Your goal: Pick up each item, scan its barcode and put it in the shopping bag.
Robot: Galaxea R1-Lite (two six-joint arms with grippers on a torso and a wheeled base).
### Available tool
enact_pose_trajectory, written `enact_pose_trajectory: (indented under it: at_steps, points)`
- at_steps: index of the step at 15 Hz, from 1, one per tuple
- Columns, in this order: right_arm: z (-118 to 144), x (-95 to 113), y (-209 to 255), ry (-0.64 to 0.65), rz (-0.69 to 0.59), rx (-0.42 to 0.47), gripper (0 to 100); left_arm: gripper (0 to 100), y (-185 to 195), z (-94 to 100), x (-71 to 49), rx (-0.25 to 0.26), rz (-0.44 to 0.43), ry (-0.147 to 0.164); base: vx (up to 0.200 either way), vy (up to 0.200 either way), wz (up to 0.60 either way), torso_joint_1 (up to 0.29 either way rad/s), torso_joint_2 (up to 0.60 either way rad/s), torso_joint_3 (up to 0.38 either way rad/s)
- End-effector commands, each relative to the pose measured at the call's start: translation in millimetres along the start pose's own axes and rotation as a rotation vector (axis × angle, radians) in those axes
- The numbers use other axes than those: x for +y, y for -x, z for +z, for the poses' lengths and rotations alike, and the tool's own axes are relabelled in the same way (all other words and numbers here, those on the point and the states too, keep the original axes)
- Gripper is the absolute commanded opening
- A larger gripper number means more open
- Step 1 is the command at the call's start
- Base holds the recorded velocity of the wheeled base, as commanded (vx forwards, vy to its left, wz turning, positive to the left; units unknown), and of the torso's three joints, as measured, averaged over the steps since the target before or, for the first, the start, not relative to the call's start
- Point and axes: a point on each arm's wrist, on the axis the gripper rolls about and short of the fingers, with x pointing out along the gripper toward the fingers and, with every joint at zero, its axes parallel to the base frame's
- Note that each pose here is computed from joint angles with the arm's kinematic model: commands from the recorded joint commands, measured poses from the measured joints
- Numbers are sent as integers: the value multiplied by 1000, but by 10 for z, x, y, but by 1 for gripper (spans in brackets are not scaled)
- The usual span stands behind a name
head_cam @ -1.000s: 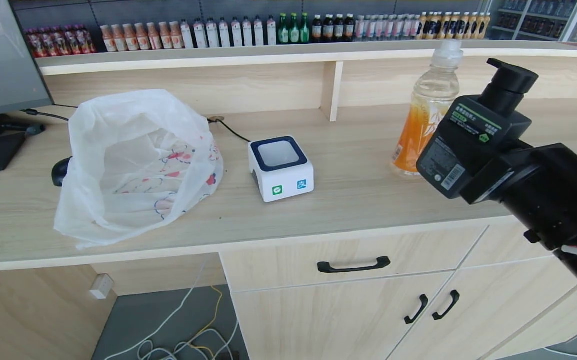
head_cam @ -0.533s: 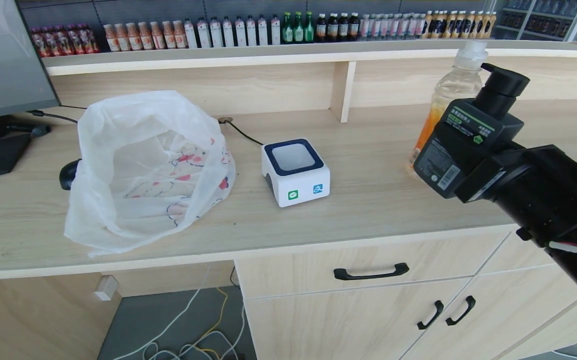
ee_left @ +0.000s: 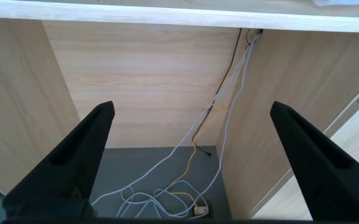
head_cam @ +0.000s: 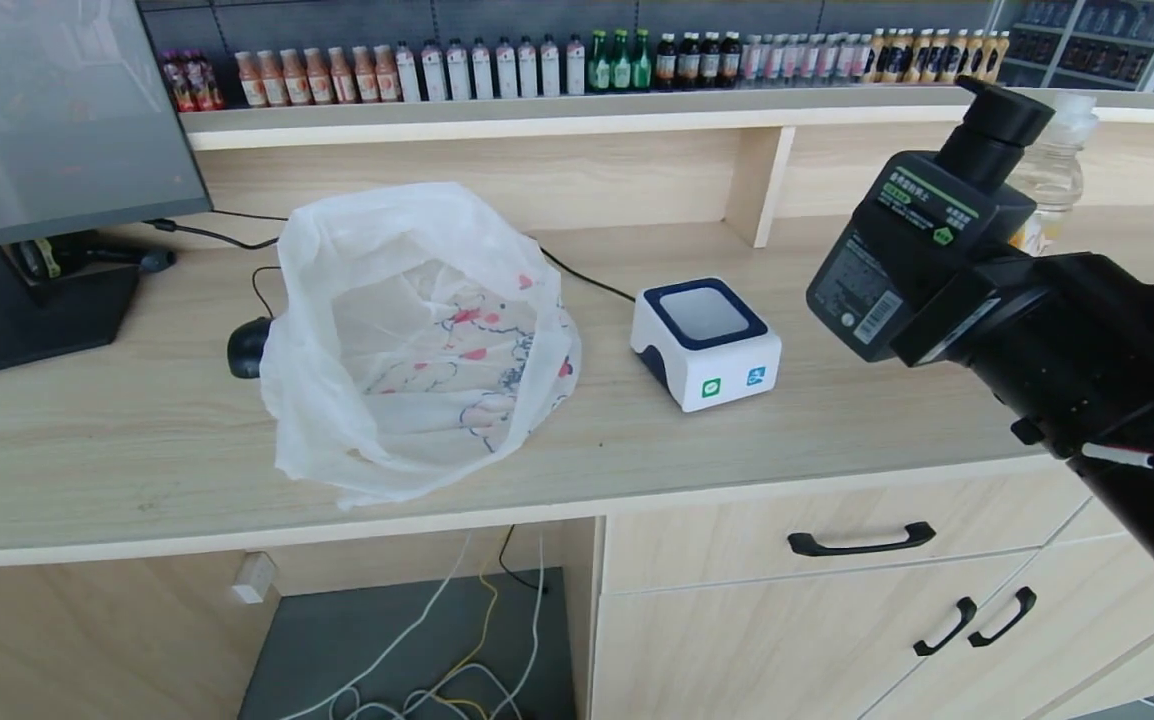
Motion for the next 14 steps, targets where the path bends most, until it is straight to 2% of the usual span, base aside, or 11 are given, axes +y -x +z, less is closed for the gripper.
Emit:
enact_pose_trajectory:
  at_steps: [1, 3, 7, 11, 13, 14]
  points:
    - [-46, 30, -29, 18, 12, 12, 0, 100, 0, 0, 0, -1, 0, 0, 0, 0, 0, 0, 0, 0]
    - [-72, 82, -41, 60, 34, 22, 0, 100, 0, 0, 0, -1, 0, 0, 0, 0, 0, 0, 0, 0]
    - [-171, 312, -159, 207, 102, 33, 0, 100, 0, 2, 0, -2, 0, 1, 0, 0, 0, 0, 0, 0]
    - [-47, 375, -425, 391, 100, 28, 0, 100, 0, 0, 0, -1, 0, 1, 0, 0, 0, 0, 0, 0]
    - [-66, 406, -544, 436, 96, 40, 0, 100, 0, 0, 0, -1, 0, 1, 0, 0, 0, 0, 0, 0]
    - [-55, 418, -643, 462, 78, 17, 0, 100, 0, 0, 0, -1, 0, 1, 0, 0, 0, 0, 0, 0]
